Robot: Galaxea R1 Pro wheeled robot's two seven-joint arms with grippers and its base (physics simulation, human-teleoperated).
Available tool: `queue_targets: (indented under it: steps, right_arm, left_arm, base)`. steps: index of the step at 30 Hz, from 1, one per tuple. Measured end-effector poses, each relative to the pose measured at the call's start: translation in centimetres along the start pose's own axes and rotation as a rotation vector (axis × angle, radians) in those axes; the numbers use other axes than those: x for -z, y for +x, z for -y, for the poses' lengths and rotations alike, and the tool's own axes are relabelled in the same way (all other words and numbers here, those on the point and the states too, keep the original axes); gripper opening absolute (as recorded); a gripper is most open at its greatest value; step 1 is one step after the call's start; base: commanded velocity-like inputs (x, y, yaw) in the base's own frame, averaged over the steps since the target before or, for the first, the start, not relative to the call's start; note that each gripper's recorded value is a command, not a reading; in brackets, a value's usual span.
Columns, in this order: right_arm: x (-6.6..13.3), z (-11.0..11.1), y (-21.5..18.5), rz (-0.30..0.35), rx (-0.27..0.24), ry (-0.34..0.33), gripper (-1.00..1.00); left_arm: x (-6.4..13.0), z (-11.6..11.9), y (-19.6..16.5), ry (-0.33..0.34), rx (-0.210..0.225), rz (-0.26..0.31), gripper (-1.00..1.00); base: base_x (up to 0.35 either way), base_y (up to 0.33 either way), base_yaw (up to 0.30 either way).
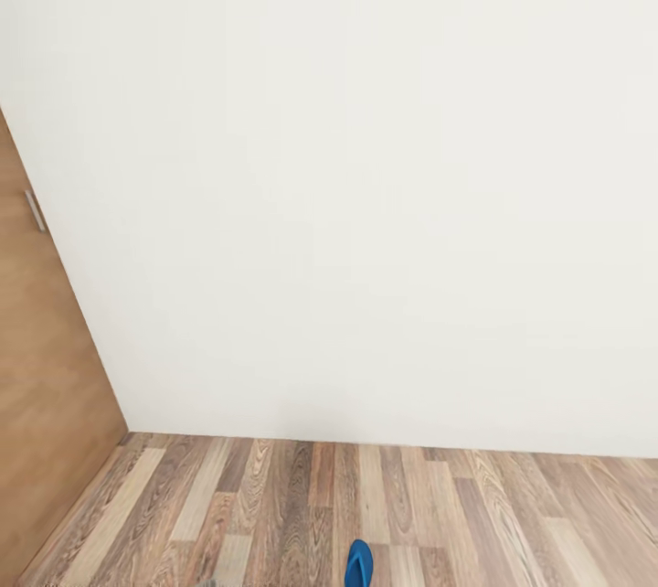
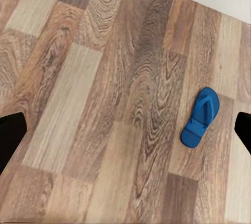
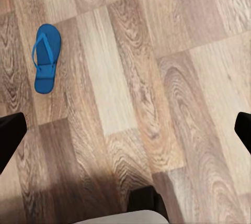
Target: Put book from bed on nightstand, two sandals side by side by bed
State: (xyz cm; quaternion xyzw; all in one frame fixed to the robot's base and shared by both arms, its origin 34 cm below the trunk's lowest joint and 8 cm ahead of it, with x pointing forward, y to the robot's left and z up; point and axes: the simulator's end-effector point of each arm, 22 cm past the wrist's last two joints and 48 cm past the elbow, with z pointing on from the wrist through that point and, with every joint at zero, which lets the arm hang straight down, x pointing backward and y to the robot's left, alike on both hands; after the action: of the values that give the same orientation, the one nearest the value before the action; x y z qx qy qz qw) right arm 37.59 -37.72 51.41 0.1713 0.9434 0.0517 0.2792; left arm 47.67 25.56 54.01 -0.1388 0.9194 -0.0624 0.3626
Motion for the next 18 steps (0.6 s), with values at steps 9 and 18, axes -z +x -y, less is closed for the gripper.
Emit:
queue_targets:
  steps: [9, 18]
  right_arm:
    - [0.0, 0.01, 0.02, -0.001, 0.001, 0.0, 1.0]
    - [0.0, 0.04, 0.03, -0.001, 0.004, 0.001, 1.0]
  left_arm:
    - [0.0, 0.0, 0.0, 0.0, 0.0, 0.0, 1.0]
    - [0.0, 0.0, 0.0, 0.0, 0.0, 0.0, 1.0]
  base:
    - [0.0, 0.0, 0.292]
    - [0.0, 0.0, 0.292]
